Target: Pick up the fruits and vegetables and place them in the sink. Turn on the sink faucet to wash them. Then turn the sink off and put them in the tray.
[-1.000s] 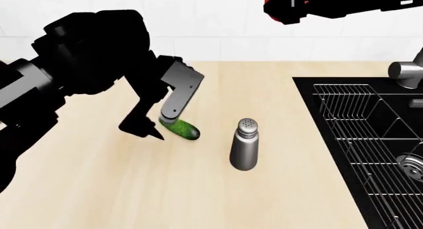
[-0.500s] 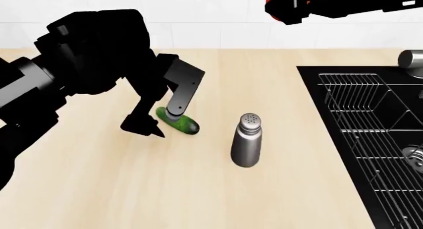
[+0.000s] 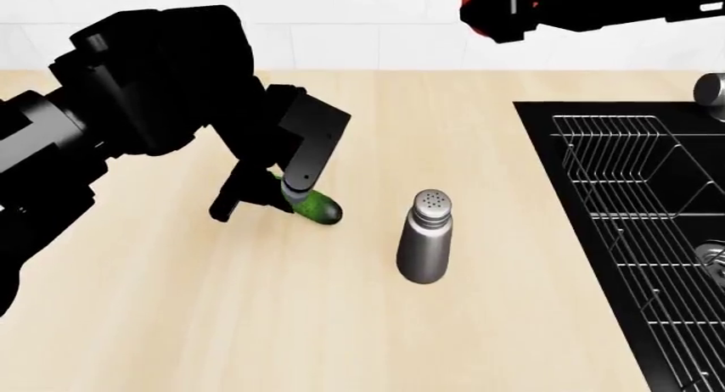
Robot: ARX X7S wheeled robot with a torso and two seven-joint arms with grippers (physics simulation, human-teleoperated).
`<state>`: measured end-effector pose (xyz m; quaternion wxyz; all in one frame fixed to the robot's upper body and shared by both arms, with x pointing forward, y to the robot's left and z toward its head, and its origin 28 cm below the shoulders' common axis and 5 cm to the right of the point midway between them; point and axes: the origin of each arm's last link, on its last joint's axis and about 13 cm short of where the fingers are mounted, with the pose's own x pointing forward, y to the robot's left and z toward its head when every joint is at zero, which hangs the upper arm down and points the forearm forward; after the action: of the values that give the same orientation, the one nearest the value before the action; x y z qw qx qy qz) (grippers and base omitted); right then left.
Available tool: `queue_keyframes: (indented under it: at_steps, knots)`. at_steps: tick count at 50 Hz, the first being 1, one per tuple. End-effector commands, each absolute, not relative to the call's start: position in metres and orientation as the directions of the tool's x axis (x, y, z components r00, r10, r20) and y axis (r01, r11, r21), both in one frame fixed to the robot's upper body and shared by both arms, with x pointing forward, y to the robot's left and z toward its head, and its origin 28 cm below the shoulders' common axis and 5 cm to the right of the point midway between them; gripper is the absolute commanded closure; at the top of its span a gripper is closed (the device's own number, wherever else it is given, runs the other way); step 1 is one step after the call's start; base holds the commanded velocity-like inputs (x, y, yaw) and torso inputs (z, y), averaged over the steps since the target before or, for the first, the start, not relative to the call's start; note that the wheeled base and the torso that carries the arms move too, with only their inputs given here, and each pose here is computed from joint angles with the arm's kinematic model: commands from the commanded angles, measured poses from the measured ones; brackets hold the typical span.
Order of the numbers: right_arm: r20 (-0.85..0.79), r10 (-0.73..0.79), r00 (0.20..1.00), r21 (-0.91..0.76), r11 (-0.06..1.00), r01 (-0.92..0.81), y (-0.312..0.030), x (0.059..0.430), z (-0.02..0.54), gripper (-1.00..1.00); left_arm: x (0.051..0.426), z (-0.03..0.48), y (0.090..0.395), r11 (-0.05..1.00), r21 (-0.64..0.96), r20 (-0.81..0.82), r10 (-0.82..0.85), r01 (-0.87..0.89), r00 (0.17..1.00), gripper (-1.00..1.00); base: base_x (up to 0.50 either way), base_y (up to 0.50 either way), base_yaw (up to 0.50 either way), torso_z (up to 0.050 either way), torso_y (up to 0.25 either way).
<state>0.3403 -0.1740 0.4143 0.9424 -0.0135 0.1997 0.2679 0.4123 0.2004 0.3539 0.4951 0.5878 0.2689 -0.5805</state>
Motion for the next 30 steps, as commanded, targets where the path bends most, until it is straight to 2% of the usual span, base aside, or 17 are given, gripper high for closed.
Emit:
queue_keyframes:
  at_steps: [1,10,14,23,26,30]
  knots:
    - [-0.371,0.503,0.781,0.074,0.854,-0.515,-0.173,0.336,0.418,1.0,0.414,0.346,0.199,-0.352,0.285,-0.94,-0.287,0.891,0.187,1.0,0.0,0.0,0.0,0.0,0.0]
    - [-0.354,0.509,0.785,0.065,0.85,-0.522,-0.168,0.332,0.425,1.0,0.413,0.344,0.2,-0.243,0.342,-0.884,-0.411,0.908,0.223,1.0,0.0,0.0,0.0,0.0,-0.002]
    - [-0.348,0.514,0.784,0.06,0.847,-0.529,-0.167,0.33,0.429,1.0,0.412,0.343,0.2,-0.214,0.358,-0.871,-0.427,0.909,0.243,1.0,0.0,0.0,0.0,-0.012,0.25]
    - [-0.316,0.509,0.8,0.055,0.852,-0.521,-0.168,0.322,0.435,1.0,0.412,0.341,0.2,-0.118,0.431,-0.778,-0.55,0.895,0.302,1.0,0.0,0.0,0.0,-0.04,0.25]
    - [-0.291,0.506,0.812,0.059,0.856,-0.513,-0.17,0.317,0.437,1.0,0.411,0.341,0.201,-0.061,0.47,-0.73,-0.588,0.881,0.349,1.0,0.01,0.0,0.0,-0.042,0.25]
    - [-0.255,0.504,0.825,0.072,0.861,-0.503,-0.173,0.31,0.436,1.0,0.41,0.34,0.201,0.041,0.528,-0.652,-0.621,0.848,0.436,1.0,0.0,0.0,0.0,0.0,0.0]
